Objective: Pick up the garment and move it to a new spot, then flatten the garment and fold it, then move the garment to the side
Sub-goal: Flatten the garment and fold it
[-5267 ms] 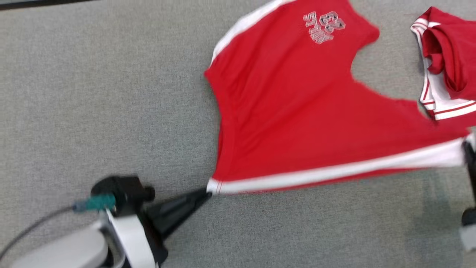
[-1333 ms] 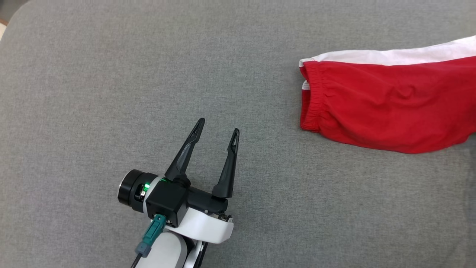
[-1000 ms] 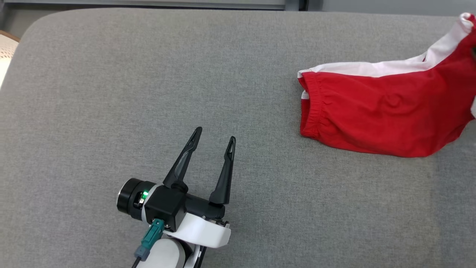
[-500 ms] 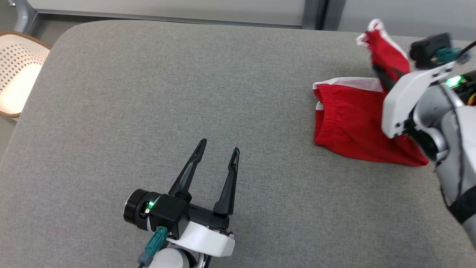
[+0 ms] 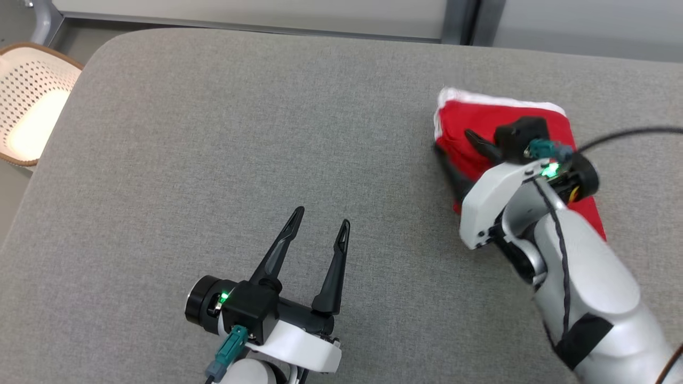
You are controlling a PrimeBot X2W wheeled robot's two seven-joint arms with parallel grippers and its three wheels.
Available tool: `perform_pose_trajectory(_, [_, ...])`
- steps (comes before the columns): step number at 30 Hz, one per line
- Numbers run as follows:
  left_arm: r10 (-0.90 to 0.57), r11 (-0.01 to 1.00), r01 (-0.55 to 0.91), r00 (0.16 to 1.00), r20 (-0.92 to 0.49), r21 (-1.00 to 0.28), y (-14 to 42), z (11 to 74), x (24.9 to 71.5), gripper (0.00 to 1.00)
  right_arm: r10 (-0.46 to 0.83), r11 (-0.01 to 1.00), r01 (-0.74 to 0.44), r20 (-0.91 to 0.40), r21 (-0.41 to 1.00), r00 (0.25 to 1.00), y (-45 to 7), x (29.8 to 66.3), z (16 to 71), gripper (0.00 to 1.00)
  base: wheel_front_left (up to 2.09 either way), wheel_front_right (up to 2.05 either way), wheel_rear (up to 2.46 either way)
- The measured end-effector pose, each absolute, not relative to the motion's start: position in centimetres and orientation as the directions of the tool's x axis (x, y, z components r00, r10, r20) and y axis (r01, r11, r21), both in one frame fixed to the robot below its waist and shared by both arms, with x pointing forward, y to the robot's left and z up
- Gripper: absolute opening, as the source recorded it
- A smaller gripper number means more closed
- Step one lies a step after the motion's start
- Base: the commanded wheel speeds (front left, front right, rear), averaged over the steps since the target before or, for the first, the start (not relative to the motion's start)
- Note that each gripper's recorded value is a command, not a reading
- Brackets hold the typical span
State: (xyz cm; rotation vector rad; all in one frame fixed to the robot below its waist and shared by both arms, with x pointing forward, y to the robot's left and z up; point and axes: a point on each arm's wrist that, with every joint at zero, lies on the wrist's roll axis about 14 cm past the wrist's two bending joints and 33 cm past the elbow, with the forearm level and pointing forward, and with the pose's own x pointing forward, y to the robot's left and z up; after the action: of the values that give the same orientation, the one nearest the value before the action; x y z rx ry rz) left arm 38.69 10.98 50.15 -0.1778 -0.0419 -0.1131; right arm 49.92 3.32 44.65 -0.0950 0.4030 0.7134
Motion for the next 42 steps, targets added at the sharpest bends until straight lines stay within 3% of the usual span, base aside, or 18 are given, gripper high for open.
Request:
perform_pose_trajectory(4, [-0.115, 0.977, 0.125, 0.991, 0.066, -0.173, 10.8, 50.6, 38.6, 1.00, 0.615, 0.785, -0.614, -0.227, 0.084, 0.755, 2.5, 50.3, 48.0, 1.00, 0.00, 0.00, 0.00])
perform_pose_trajectory(10, [-0.099, 0.978, 0.110, 0.992, 0.072, -0.175, 11.1, 50.7, 38.1, 1.00, 0.464, 0.885, -0.465, -0.089, 0.007, 0.881, -5.8, 50.3, 50.2, 1.00, 0.00, 0.00, 0.00])
perform_pose_trajectory(19, [-0.082, 0.981, 0.095, 0.993, 0.080, -0.169, 11.6, 50.9, 36.2, 1.00, 0.274, 0.960, -0.279, -0.104, -0.031, 0.956, -15.4, 44.7, 47.7, 1.00, 0.00, 0.00, 0.00])
perform_pose_trajectory(30, [0.040, 0.985, -0.023, 0.995, 0.096, -0.173, 15.0, 51.6, 32.2, 1.00, 0.261, 0.965, -0.258, -0.050, 0.051, 0.964, -14.6, 37.0, 47.0, 1.00, 0.00, 0.00, 0.00])
perform_pose_trajectory(34, [0.033, 0.988, -0.018, 0.995, 0.097, -0.151, 15.1, 51.6, 31.6, 1.00, 0.240, 0.969, -0.242, 0.045, 0.051, 0.970, -14.5, 36.2, 49.7, 1.00, 0.00, 0.00, 0.00])
perform_pose_trajectory(42, [0.025, 0.989, -0.012, 0.996, 0.088, -0.145, 15.2, 51.2, 31.3, 1.00, 0.249, 0.967, -0.252, 0.062, 0.045, 0.967, -13.9, 34.9, 50.1, 1.00, 0.00, 0.00, 0.00])
